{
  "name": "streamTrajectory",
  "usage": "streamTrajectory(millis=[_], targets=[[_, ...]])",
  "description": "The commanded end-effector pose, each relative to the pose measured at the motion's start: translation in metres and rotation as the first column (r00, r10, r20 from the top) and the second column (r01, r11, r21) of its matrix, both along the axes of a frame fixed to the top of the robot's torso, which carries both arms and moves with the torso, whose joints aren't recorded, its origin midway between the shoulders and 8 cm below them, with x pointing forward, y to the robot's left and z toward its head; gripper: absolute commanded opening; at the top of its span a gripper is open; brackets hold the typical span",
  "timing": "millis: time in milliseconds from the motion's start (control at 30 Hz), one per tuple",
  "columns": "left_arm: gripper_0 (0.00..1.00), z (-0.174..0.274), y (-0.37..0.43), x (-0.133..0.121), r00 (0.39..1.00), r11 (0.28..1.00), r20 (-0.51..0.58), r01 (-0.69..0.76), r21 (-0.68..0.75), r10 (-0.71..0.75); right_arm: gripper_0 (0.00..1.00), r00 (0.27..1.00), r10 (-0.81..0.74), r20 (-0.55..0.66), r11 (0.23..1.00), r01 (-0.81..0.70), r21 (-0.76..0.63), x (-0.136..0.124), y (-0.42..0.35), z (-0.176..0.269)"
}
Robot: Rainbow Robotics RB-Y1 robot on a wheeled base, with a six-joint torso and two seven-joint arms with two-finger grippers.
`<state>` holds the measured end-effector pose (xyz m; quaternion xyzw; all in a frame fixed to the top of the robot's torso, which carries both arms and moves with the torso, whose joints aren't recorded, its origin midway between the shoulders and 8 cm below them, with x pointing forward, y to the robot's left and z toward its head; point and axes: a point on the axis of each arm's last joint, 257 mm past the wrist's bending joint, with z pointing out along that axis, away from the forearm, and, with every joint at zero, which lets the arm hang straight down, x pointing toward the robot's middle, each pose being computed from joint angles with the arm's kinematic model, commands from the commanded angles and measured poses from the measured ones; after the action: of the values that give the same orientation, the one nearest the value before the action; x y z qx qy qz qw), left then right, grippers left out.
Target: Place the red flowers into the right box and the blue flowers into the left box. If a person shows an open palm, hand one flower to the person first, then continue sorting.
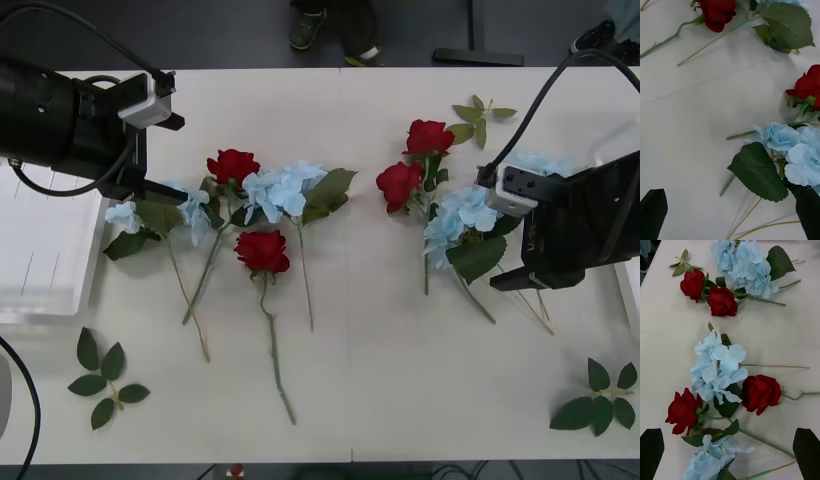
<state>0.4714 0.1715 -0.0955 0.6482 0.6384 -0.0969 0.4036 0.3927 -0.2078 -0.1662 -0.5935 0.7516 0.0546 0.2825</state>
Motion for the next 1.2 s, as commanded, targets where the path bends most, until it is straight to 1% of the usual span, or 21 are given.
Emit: streamTrajectory(millis=[33, 67, 100, 133, 233, 367, 400, 500, 600, 633, 667, 700, 833, 900, 933, 967, 1000, 1067, 1133, 1200], targets=[[1.00, 0.025, -0.004, 0.007, 0.999, 1.000, 0.041, -0.010, -0.009, 0.010, 1.00, 0.998, 0.032, -0.050, 0.999, -0.032, 0.017, -0.016, 0.011, -0.022], [1.00, 0.025, -0.004, 0.007, 0.999, 1.000, 0.041, -0.010, -0.009, 0.010, 1.00, 0.999, 0.028, -0.026, 1.000, -0.028, 0.012, -0.012, 0.008, -0.015], [1.00, 0.025, -0.004, 0.007, 0.999, 1.000, 0.041, -0.010, -0.009, 0.010, 1.00, 0.999, 0.029, -0.029, 0.999, -0.029, 0.014, -0.013, 0.008, -0.015], [1.00, -0.021, 0.005, -0.006, 0.997, 0.999, -0.070, -0.035, -0.012, 0.034, 1.00, 0.999, 0.024, -0.023, 1.000, -0.024, 0.007, -0.011, 0.003, -0.011], [1.00, -0.027, 0.005, -0.008, 0.995, 0.999, -0.094, -0.036, -0.036, 0.032, 1.00, 1.000, -0.011, -0.009, 1.000, 0.011, 0.011, -0.005, -0.003, 0.003], [1.00, -0.029, 0.009, -0.006, 0.992, 0.997, -0.118, -0.050, -0.065, 0.042, 1.00, 0.989, -0.144, -0.026, 0.984, 0.146, 0.101, 0.007, -0.007, 0.027], [1.00, -0.030, 0.012, -0.005, 0.992, 0.996, -0.117, -0.060, -0.061, 0.052, 1.00, 0.978, -0.206, -0.040, 0.970, 0.209, 0.125, 0.011, -0.012, 0.034], [1.00, -0.031, 0.019, -0.002, 0.978, 0.988, -0.170, -0.138, -0.071, 0.124, 1.00, 0.939, -0.338, -0.069, 0.922, 0.345, 0.175, 0.023, -0.027, 0.050], [1.00, -0.030, 0.027, 0.003, 0.931, 0.956, -0.264, -0.282, -0.085, 0.252, 1.00, 0.845, -0.515, -0.147, 0.815, 0.535, 0.221, 0.038, -0.055, 0.061], [1.00, -0.030, 0.028, 0.004, 0.920, 0.947, -0.278, -0.310, -0.084, 0.276, 1.00, 0.827, -0.540, -0.152, 0.796, 0.561, 0.226, 0.042, -0.061, 0.063], [1.00, -0.030, 0.034, 0.007, 0.883, 0.918, -0.309, -0.390, -0.068, 0.353, 1.00, 0.783, -0.599, -0.170, 0.746, 0.622, 0.238, 0.053, -0.079, 0.064], [1.00, -0.030, 0.034, 0.007, 0.868, 0.907, -0.324, -0.416, -0.062, 0.376, 1.00, 0.768, -0.614, -0.181, 0.727, 0.640, 0.247, 0.057, -0.083, 0.065], [1.00, -0.032, 0.042, 0.007, 0.739, 0.805, -0.407, -0.593, -0.012, 0.538, 1.00, 0.634, -0.718, -0.288, 0.570, 0.772, 0.280, 0.077, -0.118, 0.054], [1.00, -0.032, 0.048, 0.008, 0.674, 0.748, -0.426, -0.663, 0.010, 0.604, 1.00, 0.584, -0.746, -0.321, 0.514, 0.811, 0.281, 0.086, -0.134, 0.046], [1.00, -0.034, 0.050, 0.007, 0.645, 0.725, -0.434, -0.689, 0.025, 0.628, 1.00, 0.563, -0.756, -0.333, 0.493, 0.825, 0.276, 0.088, -0.141, 0.042], [1.00, -0.038, 0.055, 0.006, 0.594, 0.685, -0.454, -0.727, 0.051, 0.664, 1.00, 0.535, -0.770, -0.348, 0.468, 0.844, 0.262, 0.089, -0.151, 0.034], [1.00, -0.041, 0.057, 0.005, 0.572, 0.670, -0.463, -0.740, 0.066, 0.677, 1.00, 0.522, -0.776, -0.354, 0.458, 0.852, 0.254, 0.089, -0.154, 0.030], [1.00, -0.053, 0.067, -0.001, 0.479, 0.603, -0.488, -0.788, 0.127, 0.729, 1.00, 0.479, -0.792, -0.378, 0.422, 0.878, 0.227, 0.089, -0.167, 0.017], [1.00, -0.060, 0.074, -0.004, 0.421, 0.556, -0.492, -0.814, 0.165, 0.762, 1.00, 0.455, -0.802, -0.386, 0.409, 0.890, 0.200, 0.090, -0.173, 0.005], [1.00, -0.064, 0.077, -0.004, 0.367, 0.510, -0.503, -0.842, 0.178, 0.782, 1.00, 0.438, -0.822, -0.363, 0.407, 0.899, 0.161, 0.091, -0.179, -0.007]])
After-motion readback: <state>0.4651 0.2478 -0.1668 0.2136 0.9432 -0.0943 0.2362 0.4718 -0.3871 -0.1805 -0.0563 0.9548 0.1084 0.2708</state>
